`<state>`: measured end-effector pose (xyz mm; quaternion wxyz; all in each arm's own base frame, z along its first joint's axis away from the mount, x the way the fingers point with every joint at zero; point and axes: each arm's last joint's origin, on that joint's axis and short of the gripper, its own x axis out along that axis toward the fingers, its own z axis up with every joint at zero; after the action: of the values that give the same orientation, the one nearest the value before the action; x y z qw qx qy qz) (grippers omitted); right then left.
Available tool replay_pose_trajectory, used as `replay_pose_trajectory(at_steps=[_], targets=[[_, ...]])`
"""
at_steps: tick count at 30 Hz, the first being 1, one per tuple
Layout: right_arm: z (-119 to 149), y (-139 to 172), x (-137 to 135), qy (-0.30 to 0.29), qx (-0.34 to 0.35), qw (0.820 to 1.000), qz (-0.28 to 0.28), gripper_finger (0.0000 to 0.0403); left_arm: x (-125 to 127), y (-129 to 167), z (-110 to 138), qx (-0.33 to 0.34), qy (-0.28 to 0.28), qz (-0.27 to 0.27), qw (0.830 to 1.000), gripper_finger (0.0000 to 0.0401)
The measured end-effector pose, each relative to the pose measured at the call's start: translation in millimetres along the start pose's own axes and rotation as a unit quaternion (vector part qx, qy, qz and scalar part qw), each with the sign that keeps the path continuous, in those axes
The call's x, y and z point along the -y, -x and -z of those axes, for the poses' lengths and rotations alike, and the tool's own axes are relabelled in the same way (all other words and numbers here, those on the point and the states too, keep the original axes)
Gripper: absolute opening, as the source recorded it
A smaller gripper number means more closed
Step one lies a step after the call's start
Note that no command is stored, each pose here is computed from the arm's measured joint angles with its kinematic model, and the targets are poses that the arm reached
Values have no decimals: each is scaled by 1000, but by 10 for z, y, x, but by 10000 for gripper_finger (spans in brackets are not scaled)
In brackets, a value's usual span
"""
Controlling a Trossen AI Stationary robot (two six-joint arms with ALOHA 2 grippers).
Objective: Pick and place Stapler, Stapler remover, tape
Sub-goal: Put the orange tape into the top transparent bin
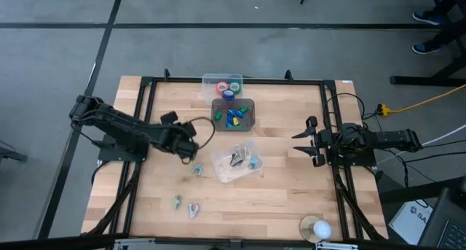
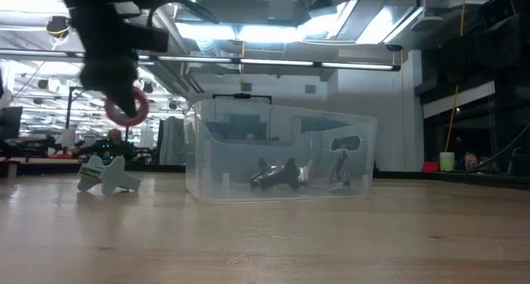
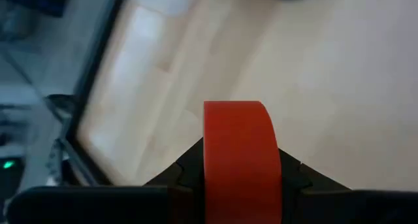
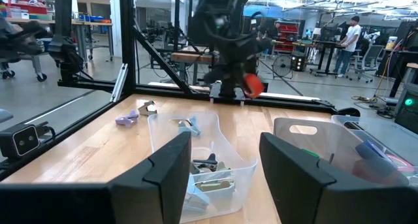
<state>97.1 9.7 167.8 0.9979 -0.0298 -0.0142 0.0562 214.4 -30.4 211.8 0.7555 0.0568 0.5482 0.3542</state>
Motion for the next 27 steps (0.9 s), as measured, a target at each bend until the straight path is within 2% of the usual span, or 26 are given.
replay_pose_trajectory(at_steps=[8,13,21,27], targets=[[0,0,0,0,0,1000,0,187,-270,-169,-145,6,68,-64,996,90],[1,0,0,0,0,1000,0,187,-366,-254,-254,33,104,-93,990,90],[0,0,0,0,0,1000,0,188,-458,-355,-555,110,121,-84,983,90],[0,0,0,0,0,1000,0,188,-589,-380,-856,202,165,-63,963,94]])
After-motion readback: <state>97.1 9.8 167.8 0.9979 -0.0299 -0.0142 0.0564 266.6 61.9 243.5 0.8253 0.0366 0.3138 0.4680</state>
